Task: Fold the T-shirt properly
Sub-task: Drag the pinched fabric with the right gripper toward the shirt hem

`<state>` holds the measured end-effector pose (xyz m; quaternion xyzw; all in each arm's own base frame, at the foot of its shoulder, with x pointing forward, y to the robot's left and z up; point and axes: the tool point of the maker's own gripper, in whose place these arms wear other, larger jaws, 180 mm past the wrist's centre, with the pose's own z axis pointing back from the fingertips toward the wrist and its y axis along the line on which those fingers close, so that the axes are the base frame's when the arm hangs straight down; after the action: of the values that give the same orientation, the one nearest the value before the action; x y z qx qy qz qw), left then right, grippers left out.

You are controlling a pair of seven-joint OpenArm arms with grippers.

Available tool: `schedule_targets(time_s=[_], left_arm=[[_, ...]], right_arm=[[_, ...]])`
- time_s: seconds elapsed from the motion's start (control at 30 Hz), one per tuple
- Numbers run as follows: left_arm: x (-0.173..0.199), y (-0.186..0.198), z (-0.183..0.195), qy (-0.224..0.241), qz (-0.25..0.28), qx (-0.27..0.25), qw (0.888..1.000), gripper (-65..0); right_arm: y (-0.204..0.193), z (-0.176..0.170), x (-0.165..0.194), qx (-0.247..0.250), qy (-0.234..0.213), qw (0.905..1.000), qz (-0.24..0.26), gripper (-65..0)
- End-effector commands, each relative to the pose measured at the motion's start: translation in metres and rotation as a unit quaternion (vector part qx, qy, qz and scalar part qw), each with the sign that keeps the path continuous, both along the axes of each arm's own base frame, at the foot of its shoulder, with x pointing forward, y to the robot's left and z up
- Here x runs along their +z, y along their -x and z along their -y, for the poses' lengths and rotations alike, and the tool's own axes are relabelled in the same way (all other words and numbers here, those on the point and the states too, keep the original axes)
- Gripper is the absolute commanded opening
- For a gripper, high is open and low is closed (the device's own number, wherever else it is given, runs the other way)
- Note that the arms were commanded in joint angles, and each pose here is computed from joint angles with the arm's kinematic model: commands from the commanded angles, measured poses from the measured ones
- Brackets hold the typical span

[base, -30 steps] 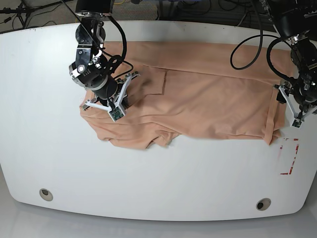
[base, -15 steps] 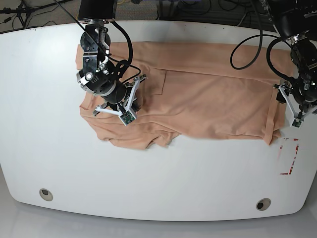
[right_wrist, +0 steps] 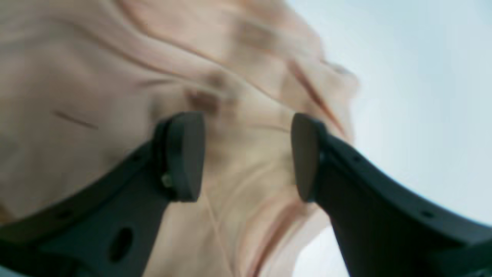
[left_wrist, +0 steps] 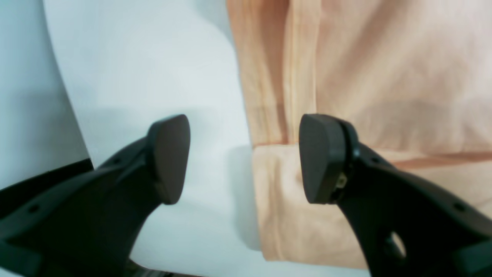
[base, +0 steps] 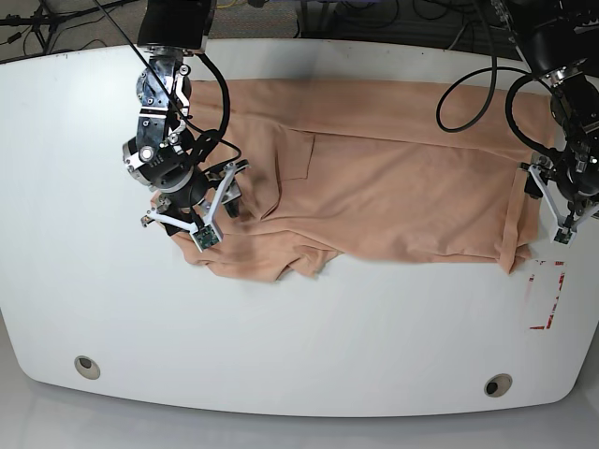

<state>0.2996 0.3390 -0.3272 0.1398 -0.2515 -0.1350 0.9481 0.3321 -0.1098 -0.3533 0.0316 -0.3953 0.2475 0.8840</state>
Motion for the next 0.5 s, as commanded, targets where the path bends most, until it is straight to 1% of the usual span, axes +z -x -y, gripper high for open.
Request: schedule_targets(time_s=[0.0,0.13,0.23,0.37,0.47], left_arm=[[0.025,-0.017,-0.006,-0.011,0.036,-0.001,0.999,-23.3],[0.034,-0.026,-0.007,-0.012,0.051,0.0,0.999,-23.2],[0.042,-0.032,-0.007,-0.011,0.062,0.003,0.998,-23.2],[0.05,-0.039,-0.007,-0.011,0.075,0.004,0.997,-23.2],[0.055,-0.044,-0.006,-0.009,0.084,0.004,0.996,-23.2]], right_arm=[[-0.011,0.014,0.021,-0.013,0.009,0.9992,0.036,-21.9],[-0.014,0.035,0.029,-0.039,0.012,0.998,0.047,-23.8],[-0.026,0.057,0.041,-0.07,0.011,0.9954,0.065,-26.0],[-0.036,0.072,0.033,-0.089,0.005,0.9947,0.05,-26.6],[-0.051,0.089,0.026,-0.1,0.005,0.9943,0.037,-26.8]])
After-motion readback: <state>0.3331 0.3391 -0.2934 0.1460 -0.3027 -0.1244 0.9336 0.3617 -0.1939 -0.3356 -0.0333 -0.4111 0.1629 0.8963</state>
